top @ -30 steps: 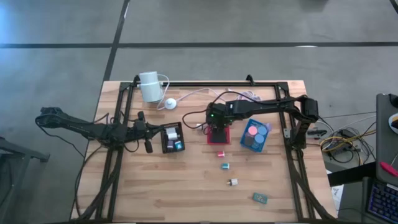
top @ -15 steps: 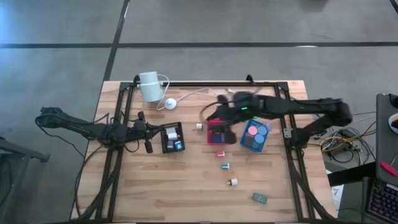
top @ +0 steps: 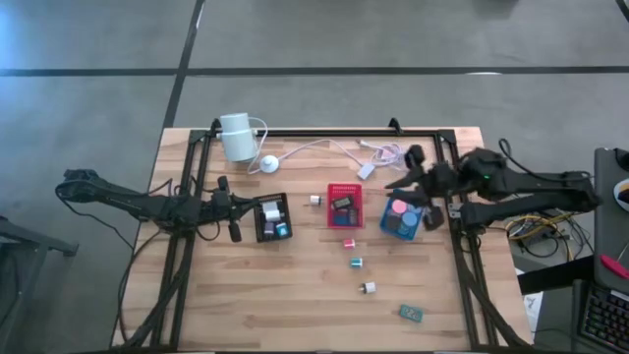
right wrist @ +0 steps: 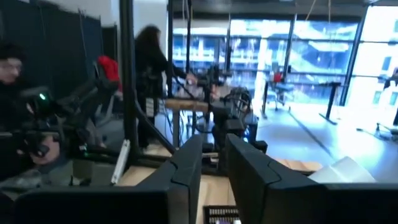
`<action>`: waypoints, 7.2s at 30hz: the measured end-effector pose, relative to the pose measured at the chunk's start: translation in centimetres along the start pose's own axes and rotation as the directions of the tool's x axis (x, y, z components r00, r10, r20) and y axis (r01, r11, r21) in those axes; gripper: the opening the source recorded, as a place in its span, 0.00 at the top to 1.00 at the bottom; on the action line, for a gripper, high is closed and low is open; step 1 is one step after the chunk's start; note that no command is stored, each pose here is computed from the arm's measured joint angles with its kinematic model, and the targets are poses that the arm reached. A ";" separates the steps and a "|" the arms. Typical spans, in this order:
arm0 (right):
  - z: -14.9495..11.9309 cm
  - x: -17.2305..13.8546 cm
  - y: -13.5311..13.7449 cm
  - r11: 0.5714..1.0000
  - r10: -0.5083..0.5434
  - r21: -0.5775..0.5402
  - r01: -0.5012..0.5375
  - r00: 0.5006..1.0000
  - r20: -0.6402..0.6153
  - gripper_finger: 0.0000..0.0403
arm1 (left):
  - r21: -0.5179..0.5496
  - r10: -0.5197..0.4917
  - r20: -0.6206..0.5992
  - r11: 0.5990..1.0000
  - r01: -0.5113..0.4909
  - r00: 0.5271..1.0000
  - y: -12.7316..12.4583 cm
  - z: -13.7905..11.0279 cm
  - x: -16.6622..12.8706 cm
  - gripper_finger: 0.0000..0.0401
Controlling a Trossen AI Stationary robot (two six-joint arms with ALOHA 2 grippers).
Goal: Pick & Place Office items
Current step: Put the top black white charger adapter into the black bin
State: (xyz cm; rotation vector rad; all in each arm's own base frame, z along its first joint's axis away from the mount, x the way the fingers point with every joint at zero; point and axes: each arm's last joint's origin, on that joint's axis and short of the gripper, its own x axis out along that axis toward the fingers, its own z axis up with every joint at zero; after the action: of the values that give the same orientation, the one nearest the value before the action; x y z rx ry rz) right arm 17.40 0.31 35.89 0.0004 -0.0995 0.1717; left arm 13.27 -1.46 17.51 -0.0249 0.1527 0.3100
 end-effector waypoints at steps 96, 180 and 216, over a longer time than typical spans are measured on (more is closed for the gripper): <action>-17.7 -7.7 0.8 0.994 -0.102 0.044 0.104 0.993 -0.063 0.93 | 0.132 -0.037 -0.893 0.931 0.340 0.448 0.4 2.4 27.6 0.16; -18.1 -7.7 0.8 0.994 -0.102 0.020 0.104 0.991 -0.083 0.93 | -0.085 -0.287 0.011 0.954 0.287 0.958 2.7 6.4 -0.7 0.68; -18.2 -7.7 0.8 0.994 -0.102 0.023 0.105 0.991 -0.086 0.93 | -0.257 -0.252 0.226 0.916 0.307 0.941 3.2 1.0 -1.8 0.68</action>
State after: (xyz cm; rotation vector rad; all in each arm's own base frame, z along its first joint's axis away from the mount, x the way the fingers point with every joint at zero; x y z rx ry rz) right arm 11.52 -0.09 17.01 0.0252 -0.0126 0.0692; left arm 10.69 1.09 18.73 -0.3057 -0.0876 0.0428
